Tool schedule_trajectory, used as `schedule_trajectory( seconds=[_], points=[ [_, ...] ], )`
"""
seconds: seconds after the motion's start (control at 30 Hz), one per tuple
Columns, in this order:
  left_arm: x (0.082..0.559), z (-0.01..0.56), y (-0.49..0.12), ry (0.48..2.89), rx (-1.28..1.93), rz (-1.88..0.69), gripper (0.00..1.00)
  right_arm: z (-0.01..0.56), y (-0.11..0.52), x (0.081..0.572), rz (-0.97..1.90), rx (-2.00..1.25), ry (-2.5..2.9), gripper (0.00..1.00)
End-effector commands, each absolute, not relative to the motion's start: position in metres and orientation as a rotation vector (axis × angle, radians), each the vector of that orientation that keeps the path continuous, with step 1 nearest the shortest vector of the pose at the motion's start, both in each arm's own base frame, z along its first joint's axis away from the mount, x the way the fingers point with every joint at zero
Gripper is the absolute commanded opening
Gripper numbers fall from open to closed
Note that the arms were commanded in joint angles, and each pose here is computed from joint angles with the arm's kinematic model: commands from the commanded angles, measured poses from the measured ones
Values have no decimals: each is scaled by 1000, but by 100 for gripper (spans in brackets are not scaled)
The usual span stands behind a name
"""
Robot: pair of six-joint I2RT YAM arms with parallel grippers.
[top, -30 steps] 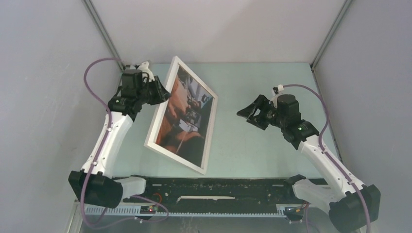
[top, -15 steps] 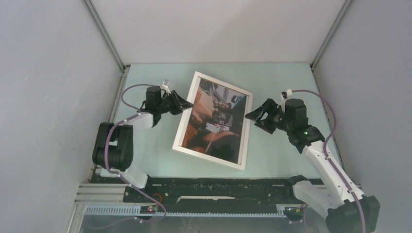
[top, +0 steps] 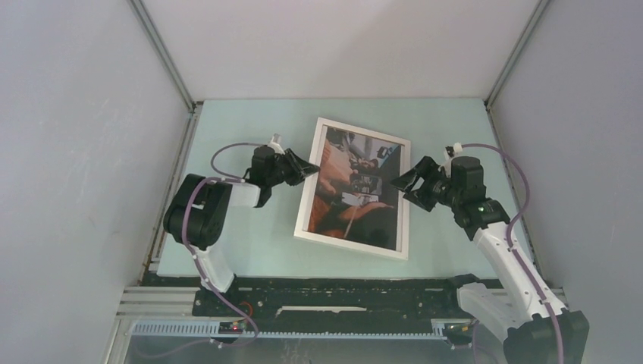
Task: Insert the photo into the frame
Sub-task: Turn over the photo frame at the center of the board, then reset both arms
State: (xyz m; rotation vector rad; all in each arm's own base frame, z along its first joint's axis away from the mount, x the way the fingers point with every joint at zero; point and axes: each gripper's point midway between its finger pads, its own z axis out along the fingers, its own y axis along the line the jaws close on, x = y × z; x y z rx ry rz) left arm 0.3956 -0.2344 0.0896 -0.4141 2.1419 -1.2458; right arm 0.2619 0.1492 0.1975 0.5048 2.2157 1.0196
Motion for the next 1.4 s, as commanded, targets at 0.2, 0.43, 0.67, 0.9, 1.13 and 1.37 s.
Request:
schedule_trajectory(
  seconds=[0.2, 0.43, 0.67, 0.9, 1.13, 1.37],
  points=[
    [378, 33, -200, 2220, -600, -951, 34, 207, 135, 256, 987, 447, 2175, 80],
    [360, 41, -164, 2307, -519, -663, 60, 239, 104, 249, 744, 330, 2153, 86],
    [345, 114, -132, 2231, -442, -495, 81, 274, 87, 233, 594, 202, 2145, 97],
    [309, 309, -124, 1834, -199, -568, 96, 347, 91, 197, 615, 34, 2001, 100],
    [243, 445, -96, 1481, -52, -552, 100, 426, 88, 161, 624, -27, 1769, 100],
    [186, 508, -80, 1257, 50, -542, 100, 466, 80, 136, 602, -17, 1616, 100]
  ],
)
